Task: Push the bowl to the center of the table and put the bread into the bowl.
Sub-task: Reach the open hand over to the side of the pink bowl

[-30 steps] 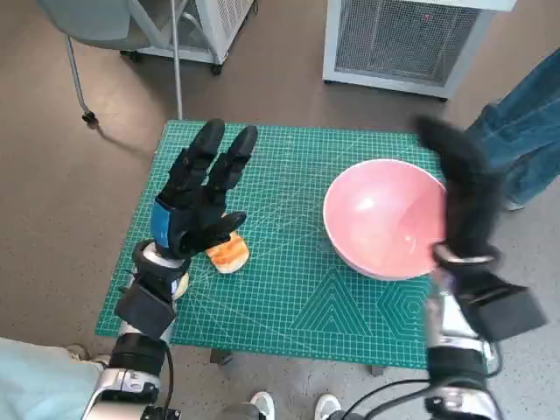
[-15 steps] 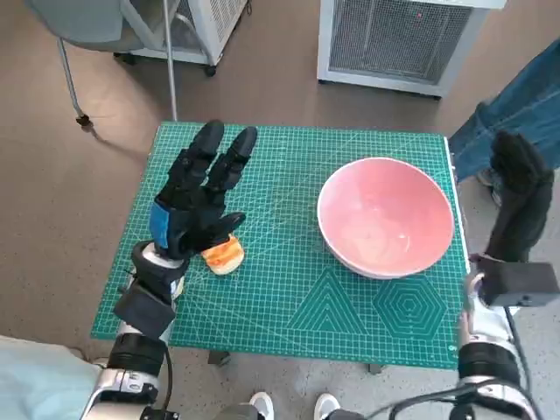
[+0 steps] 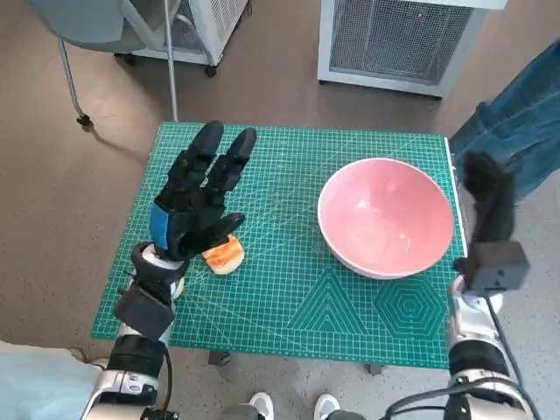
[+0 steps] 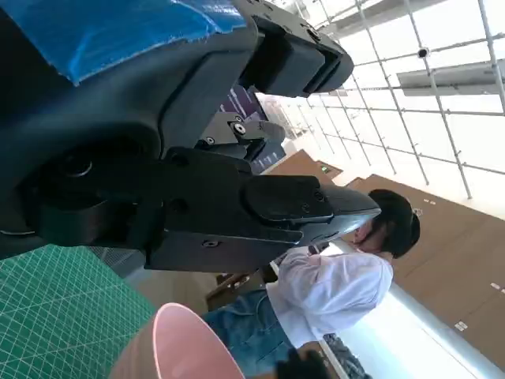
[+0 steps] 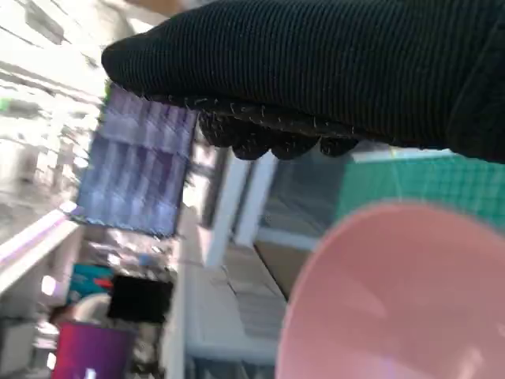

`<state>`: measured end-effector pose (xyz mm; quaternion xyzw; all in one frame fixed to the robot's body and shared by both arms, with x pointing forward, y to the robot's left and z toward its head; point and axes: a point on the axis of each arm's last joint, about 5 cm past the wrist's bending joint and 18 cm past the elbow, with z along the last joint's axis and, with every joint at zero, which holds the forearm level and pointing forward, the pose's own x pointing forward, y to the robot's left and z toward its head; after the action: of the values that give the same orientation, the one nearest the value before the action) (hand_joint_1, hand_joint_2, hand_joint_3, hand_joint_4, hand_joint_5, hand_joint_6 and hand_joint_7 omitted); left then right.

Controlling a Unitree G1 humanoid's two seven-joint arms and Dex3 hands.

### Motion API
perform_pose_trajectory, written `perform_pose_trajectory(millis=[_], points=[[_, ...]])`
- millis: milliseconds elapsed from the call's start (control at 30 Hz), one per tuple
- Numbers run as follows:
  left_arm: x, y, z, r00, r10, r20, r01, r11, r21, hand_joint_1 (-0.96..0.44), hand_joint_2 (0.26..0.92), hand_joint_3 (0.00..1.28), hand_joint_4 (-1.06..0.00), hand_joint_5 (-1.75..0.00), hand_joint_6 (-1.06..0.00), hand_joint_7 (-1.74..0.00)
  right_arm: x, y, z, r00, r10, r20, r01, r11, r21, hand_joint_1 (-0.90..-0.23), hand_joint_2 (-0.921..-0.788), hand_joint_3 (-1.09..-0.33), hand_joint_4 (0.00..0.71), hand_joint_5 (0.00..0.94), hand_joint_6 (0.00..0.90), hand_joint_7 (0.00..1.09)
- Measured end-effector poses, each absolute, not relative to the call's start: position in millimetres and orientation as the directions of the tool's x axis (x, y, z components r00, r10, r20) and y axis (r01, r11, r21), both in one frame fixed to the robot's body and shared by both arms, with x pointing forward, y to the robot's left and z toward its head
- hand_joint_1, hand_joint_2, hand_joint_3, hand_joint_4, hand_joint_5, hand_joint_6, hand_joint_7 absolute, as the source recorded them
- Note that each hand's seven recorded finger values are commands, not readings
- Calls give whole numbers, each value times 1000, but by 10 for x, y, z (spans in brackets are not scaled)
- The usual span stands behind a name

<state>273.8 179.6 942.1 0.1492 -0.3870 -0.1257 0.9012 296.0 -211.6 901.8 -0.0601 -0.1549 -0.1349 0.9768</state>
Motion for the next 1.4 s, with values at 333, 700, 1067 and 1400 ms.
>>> perform_pose_trajectory(millis=[333,700,1067,1400], points=[[2718,1819,9421,670,-342,658,106,922,372,-212,921,200,-316,-1,-337,-3,2998,-1930,8930,959,-196,204,212,975,-59,-510,-921,-885,201,1,41,517],[2702,1837,9414,678,-340,652,103,922,374,-217,921,198,-317,-1,-340,-4,3043,-1834,8940,977,-139,165,151,986,-65,-545,-921,-865,207,3,80,444],[2706,1836,9421,682,-340,648,103,921,375,-221,921,196,-318,-1,-340,-4,3129,-1620,9023,985,-33,172,44,997,-60,-571,-921,-842,216,5,102,415],[2707,1836,9420,686,-334,647,99,923,372,-217,921,195,-319,-1,-342,-4,3205,-1488,9111,986,3,167,5,999,-49,-626,-921,-820,216,3,112,405]])
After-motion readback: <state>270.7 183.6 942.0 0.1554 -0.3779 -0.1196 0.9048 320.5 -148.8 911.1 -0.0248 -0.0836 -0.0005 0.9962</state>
